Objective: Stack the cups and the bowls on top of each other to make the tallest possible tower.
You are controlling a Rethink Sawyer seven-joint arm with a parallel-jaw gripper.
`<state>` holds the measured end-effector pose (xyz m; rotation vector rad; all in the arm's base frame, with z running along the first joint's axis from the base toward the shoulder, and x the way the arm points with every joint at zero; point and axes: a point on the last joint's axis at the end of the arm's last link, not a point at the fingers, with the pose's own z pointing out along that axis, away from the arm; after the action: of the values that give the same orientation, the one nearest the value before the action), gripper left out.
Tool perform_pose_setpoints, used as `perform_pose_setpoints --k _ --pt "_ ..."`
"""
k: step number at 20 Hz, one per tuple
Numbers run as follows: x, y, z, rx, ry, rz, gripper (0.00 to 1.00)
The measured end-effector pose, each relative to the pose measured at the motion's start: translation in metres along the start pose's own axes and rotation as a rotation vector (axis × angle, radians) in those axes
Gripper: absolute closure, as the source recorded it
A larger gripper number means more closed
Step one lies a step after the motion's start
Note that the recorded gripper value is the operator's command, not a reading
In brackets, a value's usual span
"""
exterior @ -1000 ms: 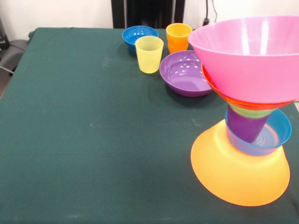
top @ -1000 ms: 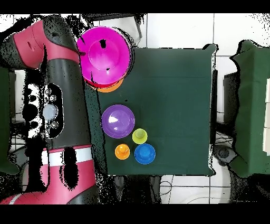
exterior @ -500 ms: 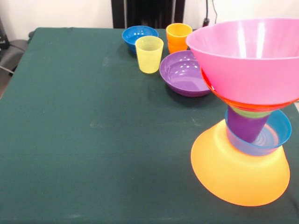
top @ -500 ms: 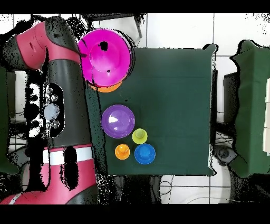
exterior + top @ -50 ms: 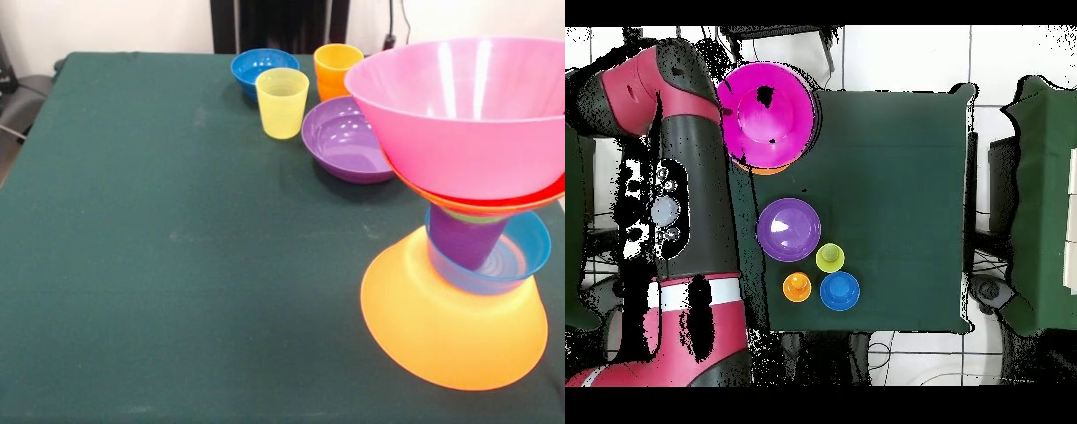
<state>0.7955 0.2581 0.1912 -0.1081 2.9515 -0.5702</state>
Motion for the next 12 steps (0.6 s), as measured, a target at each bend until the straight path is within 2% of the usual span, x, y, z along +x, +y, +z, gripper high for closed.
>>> perform_pose_setpoints --k 12 --pt "0.007 0.0047 0.0012 -0.015 0.028 0.001 1.0"
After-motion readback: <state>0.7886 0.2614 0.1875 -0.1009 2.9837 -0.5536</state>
